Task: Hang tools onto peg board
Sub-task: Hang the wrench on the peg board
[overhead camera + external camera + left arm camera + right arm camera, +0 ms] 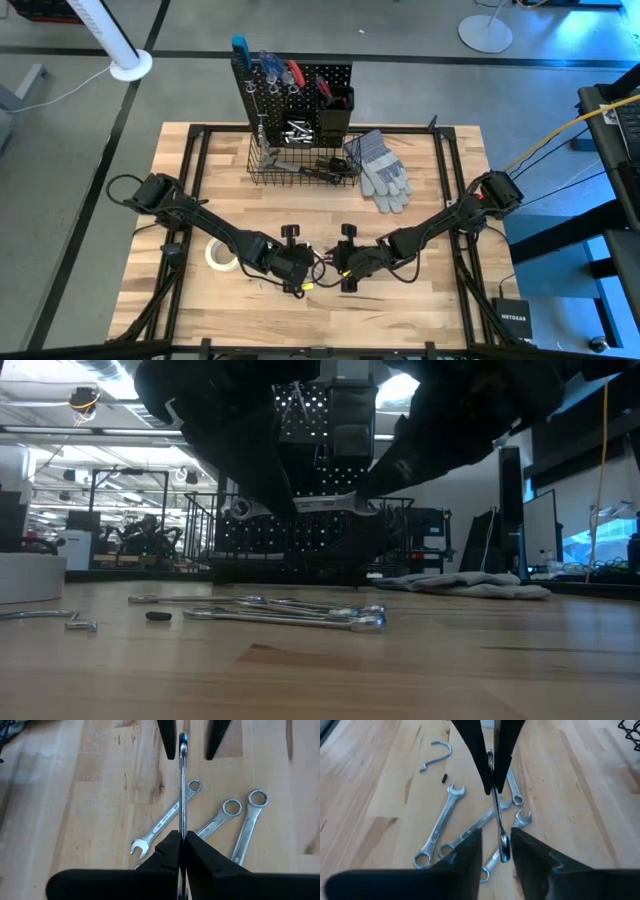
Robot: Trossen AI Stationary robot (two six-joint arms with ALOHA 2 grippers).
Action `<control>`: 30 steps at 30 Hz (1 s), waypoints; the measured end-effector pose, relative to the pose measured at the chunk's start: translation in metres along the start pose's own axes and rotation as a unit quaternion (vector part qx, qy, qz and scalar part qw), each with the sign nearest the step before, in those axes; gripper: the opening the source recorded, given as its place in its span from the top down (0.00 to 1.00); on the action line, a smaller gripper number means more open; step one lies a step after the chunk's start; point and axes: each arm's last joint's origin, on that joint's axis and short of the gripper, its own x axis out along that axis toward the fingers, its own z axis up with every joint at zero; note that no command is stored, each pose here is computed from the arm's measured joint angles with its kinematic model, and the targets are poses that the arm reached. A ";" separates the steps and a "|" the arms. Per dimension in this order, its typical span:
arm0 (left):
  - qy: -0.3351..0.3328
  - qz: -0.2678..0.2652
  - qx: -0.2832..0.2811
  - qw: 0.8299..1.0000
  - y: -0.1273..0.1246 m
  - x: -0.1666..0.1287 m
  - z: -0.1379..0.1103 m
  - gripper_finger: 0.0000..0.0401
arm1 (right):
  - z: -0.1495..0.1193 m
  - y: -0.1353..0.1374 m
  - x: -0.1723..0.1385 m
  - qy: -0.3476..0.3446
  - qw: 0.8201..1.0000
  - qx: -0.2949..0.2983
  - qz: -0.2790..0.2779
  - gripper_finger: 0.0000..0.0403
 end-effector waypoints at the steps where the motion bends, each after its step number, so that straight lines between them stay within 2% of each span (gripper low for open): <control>1: -0.001 0.000 0.000 1.000 0.000 0.000 0.000 0.98 | 0.000 0.000 0.000 0.001 1.000 -0.001 0.000 0.76; 7: -0.004 0.000 -0.002 1.000 -0.001 0.000 0.001 0.98 | 0.000 0.000 0.000 -0.001 1.000 -0.001 0.000 0.88; 13: -0.011 -0.003 0.003 1.000 -0.001 0.000 0.002 0.98 | 0.000 0.001 0.000 0.001 1.000 -0.004 0.001 0.92; 23: -0.020 -0.002 0.001 1.000 -0.001 -0.001 0.005 0.98 | 0.000 0.000 0.000 -0.001 1.000 0.018 0.001 0.87; 30: -0.019 -0.002 0.002 1.000 -0.001 -0.001 0.004 0.98 | -0.001 0.000 0.000 0.004 1.000 0.014 -0.001 0.75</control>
